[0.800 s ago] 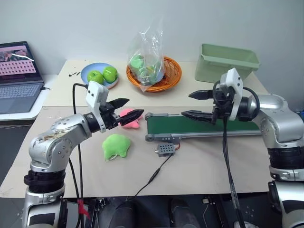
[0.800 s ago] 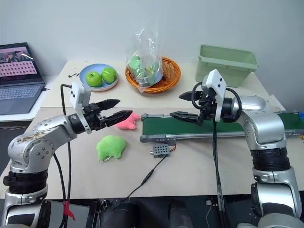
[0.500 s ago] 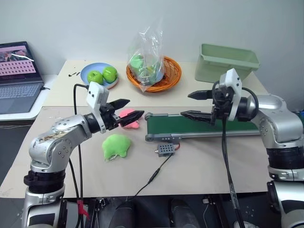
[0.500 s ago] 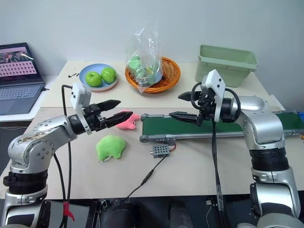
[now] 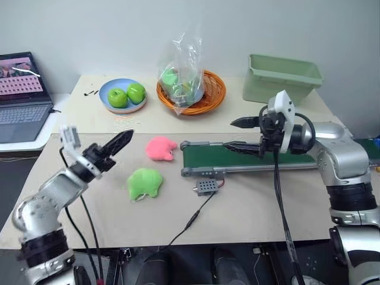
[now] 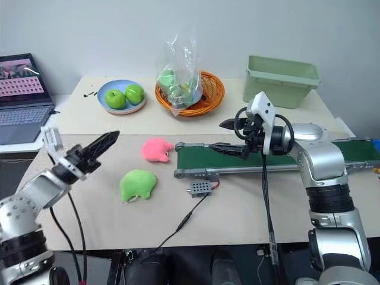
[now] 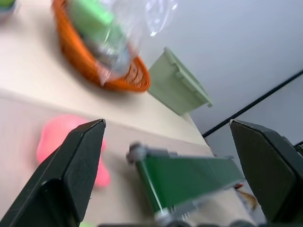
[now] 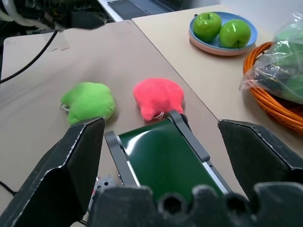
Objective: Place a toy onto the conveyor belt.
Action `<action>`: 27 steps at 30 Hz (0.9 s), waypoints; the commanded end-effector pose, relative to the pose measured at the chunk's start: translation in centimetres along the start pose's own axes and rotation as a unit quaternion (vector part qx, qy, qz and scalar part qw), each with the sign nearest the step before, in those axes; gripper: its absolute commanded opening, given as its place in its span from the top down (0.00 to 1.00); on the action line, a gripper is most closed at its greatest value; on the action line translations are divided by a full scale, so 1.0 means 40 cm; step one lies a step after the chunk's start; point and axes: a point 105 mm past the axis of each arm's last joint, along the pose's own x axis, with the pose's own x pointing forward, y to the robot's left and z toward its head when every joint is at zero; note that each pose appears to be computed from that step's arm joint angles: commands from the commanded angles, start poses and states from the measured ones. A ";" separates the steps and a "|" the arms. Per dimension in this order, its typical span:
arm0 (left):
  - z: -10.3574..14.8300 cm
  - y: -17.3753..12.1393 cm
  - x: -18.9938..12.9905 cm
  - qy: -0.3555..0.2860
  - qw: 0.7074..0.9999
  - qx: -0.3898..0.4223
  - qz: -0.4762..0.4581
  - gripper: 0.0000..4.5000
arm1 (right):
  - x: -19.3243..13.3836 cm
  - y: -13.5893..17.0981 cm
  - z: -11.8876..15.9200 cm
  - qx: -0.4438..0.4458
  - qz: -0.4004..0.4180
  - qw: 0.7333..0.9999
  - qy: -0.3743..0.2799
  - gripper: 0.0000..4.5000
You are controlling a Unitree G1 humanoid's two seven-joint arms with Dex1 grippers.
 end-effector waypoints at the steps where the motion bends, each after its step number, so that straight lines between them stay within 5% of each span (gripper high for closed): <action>1: 0.007 0.045 -0.058 -0.033 0.996 -0.080 0.031 0.00 | -0.010 -0.001 0.015 -0.019 -0.004 1.000 -0.006 0.00; 12: -0.114 0.174 -0.078 0.015 0.977 -0.148 0.155 0.00 | -0.011 -0.004 0.005 -0.023 -0.010 1.000 0.006 0.00; 27: -0.204 0.165 -0.012 0.062 0.965 -0.221 0.130 0.00 | -0.042 -0.012 0.008 -0.041 -0.039 0.998 0.022 0.00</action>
